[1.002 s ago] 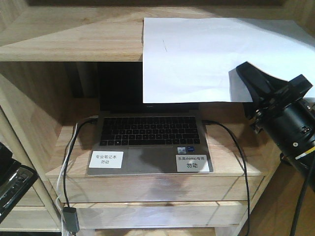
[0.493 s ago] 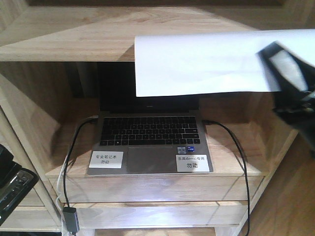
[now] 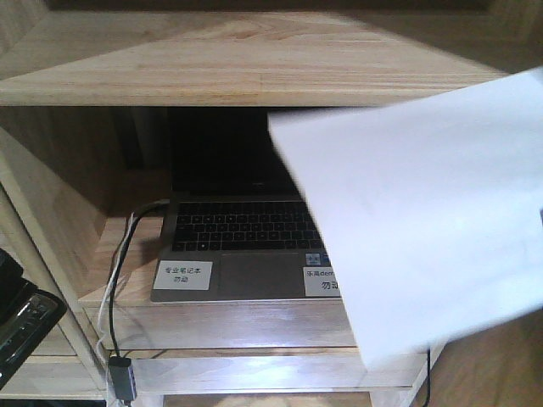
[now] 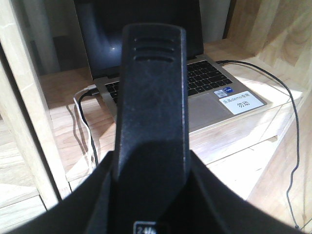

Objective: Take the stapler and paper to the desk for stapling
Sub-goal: 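Pull the white paper off the shelf with the right gripper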

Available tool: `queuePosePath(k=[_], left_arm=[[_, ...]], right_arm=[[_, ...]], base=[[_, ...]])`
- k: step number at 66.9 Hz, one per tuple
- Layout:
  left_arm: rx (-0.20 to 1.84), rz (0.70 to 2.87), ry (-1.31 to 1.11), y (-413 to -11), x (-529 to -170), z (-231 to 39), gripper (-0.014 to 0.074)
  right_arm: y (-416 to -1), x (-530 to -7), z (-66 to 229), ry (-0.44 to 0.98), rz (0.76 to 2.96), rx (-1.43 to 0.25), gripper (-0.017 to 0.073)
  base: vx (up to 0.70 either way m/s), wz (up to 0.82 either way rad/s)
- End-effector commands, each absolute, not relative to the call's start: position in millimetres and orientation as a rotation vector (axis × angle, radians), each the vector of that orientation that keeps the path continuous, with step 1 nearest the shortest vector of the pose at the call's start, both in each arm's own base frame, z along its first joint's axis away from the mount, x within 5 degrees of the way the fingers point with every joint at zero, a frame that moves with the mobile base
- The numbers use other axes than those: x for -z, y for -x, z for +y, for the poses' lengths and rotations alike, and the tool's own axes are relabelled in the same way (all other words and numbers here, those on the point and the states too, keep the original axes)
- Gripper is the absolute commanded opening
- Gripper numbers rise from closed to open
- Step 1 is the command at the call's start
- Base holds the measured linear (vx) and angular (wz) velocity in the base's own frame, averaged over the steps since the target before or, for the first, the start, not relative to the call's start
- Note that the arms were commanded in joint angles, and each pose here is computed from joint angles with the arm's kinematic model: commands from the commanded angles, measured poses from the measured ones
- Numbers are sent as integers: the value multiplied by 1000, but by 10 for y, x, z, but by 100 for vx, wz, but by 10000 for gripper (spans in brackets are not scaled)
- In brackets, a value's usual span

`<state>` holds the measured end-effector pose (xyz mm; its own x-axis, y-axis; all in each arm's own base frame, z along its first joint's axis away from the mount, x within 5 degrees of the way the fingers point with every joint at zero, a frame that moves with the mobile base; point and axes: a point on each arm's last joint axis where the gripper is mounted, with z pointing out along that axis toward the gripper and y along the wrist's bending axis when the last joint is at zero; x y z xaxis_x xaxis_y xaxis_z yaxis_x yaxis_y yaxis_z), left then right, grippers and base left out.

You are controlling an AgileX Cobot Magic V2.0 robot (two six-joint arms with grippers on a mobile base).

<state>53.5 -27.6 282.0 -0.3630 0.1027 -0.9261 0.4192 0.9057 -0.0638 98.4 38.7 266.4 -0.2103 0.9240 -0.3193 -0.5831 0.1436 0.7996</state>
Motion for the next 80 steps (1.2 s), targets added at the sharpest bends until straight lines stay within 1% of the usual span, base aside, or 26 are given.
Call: queuePosePath(k=[1,7,11,22,35,80], left_arm=[[380,1800,-351,-559,-3010,-289,-7],[380,1800,-351,-559,-3010,-289,-7],[380,1800,-351,-559,-3010,-289,-7],[380,1800,-351,-559,-3010,-289,-7],[380,1800,-351,-559,-3010,-289,-7],[380,1800,-351,-559,-3010,-289,-7]], right_arm=[[-939,-2646,339,-463,1048,-1429,-6],[-909,-2568,320,-500,1089,-1407,-6],[-890,-2571,316,-497,1088,-1405,-5],[-830,-2613,318,-446,1053,-1412,-5],[-791,-2634,323,-381,1042,-1369,-5],[-793,-2633,324,-382,1043,-1368,-5]], base=[[0,0],[0,0],[0,0],[0,0],[0,0],[0,0]])
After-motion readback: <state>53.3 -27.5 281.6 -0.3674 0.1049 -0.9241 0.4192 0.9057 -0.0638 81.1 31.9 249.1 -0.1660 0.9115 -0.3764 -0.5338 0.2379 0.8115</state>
